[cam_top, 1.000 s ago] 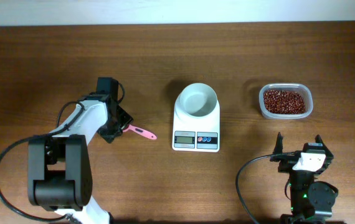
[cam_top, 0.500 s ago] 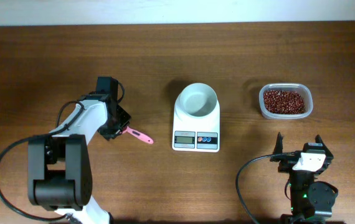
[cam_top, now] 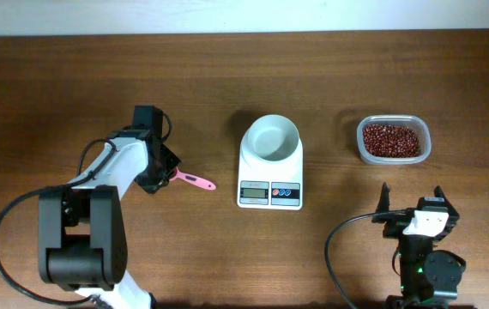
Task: Scoop and weigh 50g on scale
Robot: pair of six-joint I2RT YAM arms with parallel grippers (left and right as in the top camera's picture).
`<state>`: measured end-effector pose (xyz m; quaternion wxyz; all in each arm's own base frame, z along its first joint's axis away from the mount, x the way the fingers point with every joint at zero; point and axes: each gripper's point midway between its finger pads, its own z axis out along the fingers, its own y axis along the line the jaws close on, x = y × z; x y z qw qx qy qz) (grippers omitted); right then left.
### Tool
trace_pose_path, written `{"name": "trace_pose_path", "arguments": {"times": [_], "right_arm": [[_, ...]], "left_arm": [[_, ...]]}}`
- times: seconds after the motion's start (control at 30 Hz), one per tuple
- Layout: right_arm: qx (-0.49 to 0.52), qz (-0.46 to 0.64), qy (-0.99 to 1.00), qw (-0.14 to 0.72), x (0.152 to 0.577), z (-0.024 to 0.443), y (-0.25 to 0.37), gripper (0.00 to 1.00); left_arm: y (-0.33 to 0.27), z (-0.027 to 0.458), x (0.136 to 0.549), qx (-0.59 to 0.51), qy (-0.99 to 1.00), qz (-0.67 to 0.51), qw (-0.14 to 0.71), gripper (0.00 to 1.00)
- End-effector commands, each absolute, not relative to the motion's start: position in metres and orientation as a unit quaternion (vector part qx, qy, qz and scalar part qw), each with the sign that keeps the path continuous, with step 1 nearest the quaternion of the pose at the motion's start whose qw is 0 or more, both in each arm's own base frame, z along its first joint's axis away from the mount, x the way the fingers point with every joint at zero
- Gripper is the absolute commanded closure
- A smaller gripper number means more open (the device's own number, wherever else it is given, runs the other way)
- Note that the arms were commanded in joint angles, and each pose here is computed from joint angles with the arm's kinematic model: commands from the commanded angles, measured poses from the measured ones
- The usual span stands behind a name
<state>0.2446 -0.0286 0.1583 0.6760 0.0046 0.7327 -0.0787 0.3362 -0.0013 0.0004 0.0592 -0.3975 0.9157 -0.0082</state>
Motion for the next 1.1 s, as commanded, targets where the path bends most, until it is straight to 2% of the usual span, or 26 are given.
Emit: {"name": "trace_pose_path", "arguments": {"times": [0.0, 0.33, 0.57, 0.87, 1.07], "right_arm": [[0.009, -0.084, 0.735, 0.672, 0.244, 0.155, -0.031, 0.02], [0.009, -0.084, 0.735, 0.672, 0.244, 0.155, -0.031, 0.01], [0.009, -0.084, 0.735, 0.672, 0.244, 0.155, -0.031, 0.01], [0.009, -0.084, 0.735, 0.672, 0.244, 0.155, -0.031, 0.01], [0.009, -0.083, 0.735, 0.673, 0.244, 0.155, -0.030, 0.01]], "left_arm": [[0.002, -0.005, 0.335, -0.403, 0.914, -0.002, 0.053, 1.00], [0.002, -0.005, 0.333, -0.402, 0.914, 0.000, 0.049, 1.00], [0.001, -0.006, 0.314, -0.402, 0.915, 0.014, 0.014, 1.00], [-0.050, 0.002, 0.319, -0.397, 0.908, -0.126, -0.040, 1.00], [-0.067, 0.015, 0.330, -0.417, 0.890, -0.176, -0.052, 1.00]]}}
